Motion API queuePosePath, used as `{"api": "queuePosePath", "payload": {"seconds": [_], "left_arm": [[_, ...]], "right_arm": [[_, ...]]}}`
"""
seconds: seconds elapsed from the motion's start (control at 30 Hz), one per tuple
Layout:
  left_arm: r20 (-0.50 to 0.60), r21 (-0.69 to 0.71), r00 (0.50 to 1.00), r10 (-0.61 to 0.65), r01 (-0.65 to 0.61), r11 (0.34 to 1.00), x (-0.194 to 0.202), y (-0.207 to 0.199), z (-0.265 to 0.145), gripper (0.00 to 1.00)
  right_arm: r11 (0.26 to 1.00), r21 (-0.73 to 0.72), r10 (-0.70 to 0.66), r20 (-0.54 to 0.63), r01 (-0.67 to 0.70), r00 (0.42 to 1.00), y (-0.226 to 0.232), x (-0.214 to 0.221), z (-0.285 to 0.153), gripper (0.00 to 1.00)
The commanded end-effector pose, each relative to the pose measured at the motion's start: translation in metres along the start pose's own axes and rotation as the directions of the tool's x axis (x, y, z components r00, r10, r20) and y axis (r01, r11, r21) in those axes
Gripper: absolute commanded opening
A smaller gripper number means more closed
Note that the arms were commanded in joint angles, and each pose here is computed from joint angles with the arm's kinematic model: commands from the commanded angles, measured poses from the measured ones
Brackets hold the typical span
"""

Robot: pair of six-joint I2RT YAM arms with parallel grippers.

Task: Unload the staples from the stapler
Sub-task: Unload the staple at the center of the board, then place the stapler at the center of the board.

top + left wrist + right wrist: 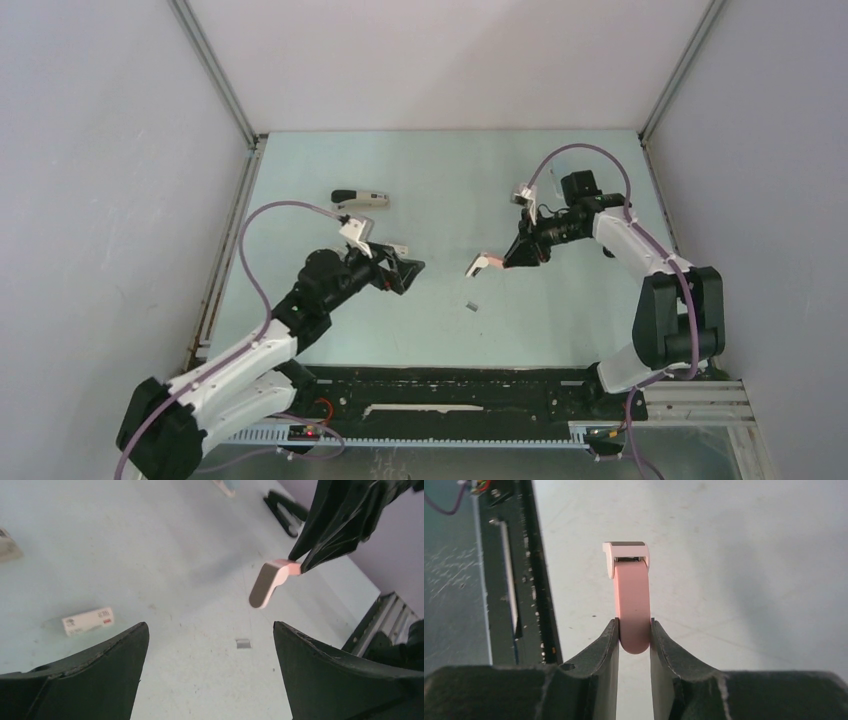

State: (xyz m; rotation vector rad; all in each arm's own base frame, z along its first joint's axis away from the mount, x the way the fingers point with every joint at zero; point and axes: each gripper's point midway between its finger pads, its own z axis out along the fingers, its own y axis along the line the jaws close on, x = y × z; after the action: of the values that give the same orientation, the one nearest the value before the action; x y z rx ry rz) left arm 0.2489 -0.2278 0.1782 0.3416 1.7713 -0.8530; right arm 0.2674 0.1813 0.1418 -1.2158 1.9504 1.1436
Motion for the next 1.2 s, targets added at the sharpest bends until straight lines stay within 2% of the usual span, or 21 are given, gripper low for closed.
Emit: {"api": "queuePosePath", "payload": {"seconds": [0.0,0.13,0.27,0.4,0.53,0.83,1.17], "left_arm": [[0.119,-0.051,0.993,0.021,-0.015,0.999,-0.073,-0.012,-0.023,1.0],[0.14,-0.047,0.988,0.064,-0.058,0.997,-0.093,-0.022,-0.044,1.0],[0.115,-0.042,0.992,0.059,-0.054,0.998,-0.085,-0.024,-0.057,1.0],[0.102,-0.026,0.993,0.051,-0.049,0.998,-0.081,-0.029,-0.068,1.0],[0.1,-0.021,0.993,0.066,-0.064,0.998,-0.081,-0.032,-0.082,1.0],[0.122,-0.064,0.988,0.099,-0.092,0.994,-0.076,-0.024,-0.104,1.0],[0.143,-0.091,0.983,0.116,-0.104,0.99,-0.08,-0.021,-0.111,1.0]], "right_arm": [[0.976,0.216,0.008,0.001,-0.008,1.0,-0.034,-0.021,-0.028,0.0],[0.933,0.357,0.065,-0.065,-0.037,0.996,-0.064,-0.012,-0.05,0.0],[0.878,0.478,0.112,-0.151,-0.027,0.982,-0.091,-0.011,-0.081,0.0],[0.84,0.543,0.178,-0.281,0.003,0.943,-0.108,-0.006,-0.106,0.0],[0.82,0.572,0.242,-0.362,0.01,0.9,-0.125,-0.001,-0.118,0.0],[0.799,0.596,0.291,-0.495,0.077,0.819,-0.163,0.0,-0.102,0.0],[0.805,0.575,0.267,-0.568,0.143,0.778,-0.198,-0.013,-0.057,0.0]]}}
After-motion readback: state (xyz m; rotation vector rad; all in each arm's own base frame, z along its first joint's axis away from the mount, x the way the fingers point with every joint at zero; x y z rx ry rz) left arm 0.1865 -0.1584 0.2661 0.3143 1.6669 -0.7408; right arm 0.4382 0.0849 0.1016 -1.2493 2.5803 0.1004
